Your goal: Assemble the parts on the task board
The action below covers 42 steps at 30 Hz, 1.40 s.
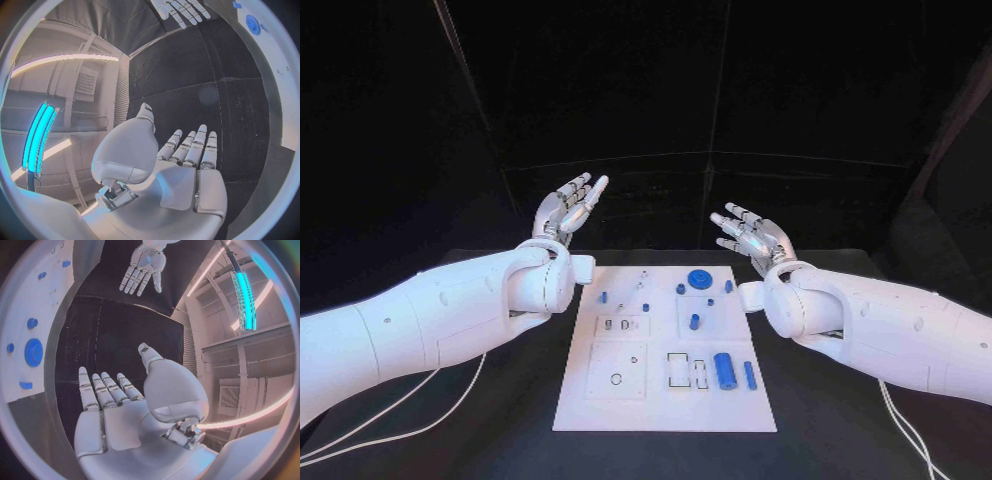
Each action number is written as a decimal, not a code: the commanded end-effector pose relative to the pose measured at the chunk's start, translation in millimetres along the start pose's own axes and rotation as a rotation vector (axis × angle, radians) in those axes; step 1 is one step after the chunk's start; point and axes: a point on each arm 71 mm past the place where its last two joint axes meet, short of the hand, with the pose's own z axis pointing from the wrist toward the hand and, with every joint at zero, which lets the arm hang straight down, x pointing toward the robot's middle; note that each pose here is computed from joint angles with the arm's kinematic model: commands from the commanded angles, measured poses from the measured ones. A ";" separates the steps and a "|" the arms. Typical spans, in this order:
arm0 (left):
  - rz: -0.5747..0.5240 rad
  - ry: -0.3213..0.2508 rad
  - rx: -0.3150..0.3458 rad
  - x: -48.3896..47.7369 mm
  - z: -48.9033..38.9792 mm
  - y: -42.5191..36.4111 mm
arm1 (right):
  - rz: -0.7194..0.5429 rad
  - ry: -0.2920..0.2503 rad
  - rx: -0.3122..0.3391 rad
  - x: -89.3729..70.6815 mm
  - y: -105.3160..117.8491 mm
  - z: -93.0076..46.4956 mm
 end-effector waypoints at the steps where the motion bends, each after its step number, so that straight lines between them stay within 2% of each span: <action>1: -0.077 0.063 0.048 3.1 5.4 -5.6 | 0.005 0.189 0.020 9.1 -0.2 6.4; 5: -0.078 0.064 0.050 3.0 6.1 -6.0 | -0.004 0.226 0.028 8.5 -0.6 11.2; 9: -0.078 0.064 0.050 3.0 6.1 -6.0 | -0.008 0.240 0.032 8.2 -0.8 13.0; 10: -0.104 0.077 0.056 -5.6 1.3 -9.4 | -0.349 0.163 -0.128 -22.9 22.6 19.4; 14: -0.113 0.087 0.060 -8.4 -3.1 -12.4 | -0.451 0.173 -0.175 -26.5 36.8 23.2; 18: -0.132 0.109 0.064 -8.9 -12.9 -17.8 | -0.606 0.214 -0.222 -26.1 55.6 27.2; 31: -0.168 0.158 0.051 -6.6 -38.7 -29.6 | -0.987 0.298 -0.283 -9.8 88.1 29.0; 42: -0.207 0.226 0.042 2.6 -59.3 -38.8 | -1.314 0.401 -0.297 21.9 89.8 28.6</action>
